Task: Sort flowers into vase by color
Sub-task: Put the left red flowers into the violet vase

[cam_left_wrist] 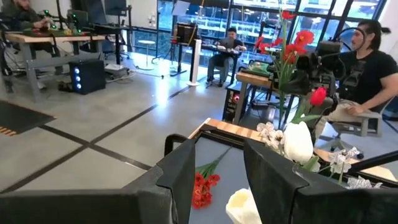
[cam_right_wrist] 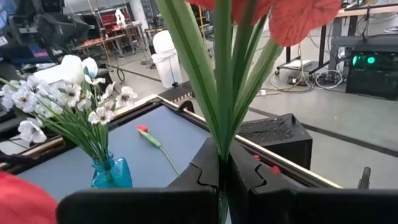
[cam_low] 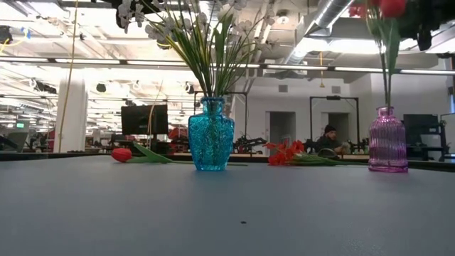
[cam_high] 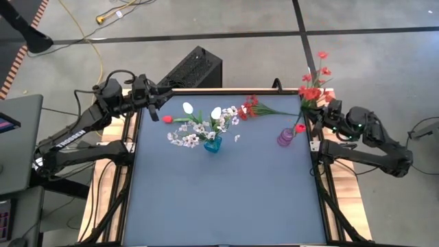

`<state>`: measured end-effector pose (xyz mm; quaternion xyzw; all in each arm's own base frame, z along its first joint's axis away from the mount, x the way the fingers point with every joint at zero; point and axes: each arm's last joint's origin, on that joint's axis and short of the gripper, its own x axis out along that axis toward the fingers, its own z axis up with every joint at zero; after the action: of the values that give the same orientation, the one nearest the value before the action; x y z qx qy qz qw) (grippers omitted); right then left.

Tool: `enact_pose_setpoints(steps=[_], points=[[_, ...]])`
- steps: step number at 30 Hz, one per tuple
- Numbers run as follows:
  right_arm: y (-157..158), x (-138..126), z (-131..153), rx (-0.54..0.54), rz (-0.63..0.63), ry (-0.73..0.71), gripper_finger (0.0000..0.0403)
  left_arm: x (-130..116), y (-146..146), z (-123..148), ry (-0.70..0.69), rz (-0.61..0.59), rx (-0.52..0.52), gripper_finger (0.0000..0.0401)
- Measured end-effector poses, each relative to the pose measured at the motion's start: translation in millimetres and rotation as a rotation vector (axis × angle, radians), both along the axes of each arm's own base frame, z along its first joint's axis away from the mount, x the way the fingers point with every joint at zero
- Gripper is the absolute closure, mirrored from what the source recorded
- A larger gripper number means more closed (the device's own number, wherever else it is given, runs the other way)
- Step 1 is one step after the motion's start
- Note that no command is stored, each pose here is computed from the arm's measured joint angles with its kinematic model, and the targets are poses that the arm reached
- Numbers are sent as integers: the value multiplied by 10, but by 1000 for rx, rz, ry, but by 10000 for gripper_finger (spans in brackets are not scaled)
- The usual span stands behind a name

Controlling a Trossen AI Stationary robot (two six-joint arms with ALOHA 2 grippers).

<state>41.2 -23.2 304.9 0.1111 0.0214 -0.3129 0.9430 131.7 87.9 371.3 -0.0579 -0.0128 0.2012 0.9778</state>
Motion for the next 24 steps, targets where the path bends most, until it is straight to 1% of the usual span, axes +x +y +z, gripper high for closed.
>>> enact_pose_setpoints(steps=[9, 17, 20, 24], points=[[-53, 151, -209, -13, 0, 10, 373, 3, -4, 0, -11, -4, -24, 276], [-51, 169, -289, -5, 29, 69, 373, 34, -54, 0, -9, -44, -20, 276], [-48, 166, -311, 6, 37, 89, 367, 40, -63, 0, -7, -50, -18, 276], [-45, 168, -317, 12, 48, 91, 366, 40, -63, -4, -4, -50, -19, 276]])
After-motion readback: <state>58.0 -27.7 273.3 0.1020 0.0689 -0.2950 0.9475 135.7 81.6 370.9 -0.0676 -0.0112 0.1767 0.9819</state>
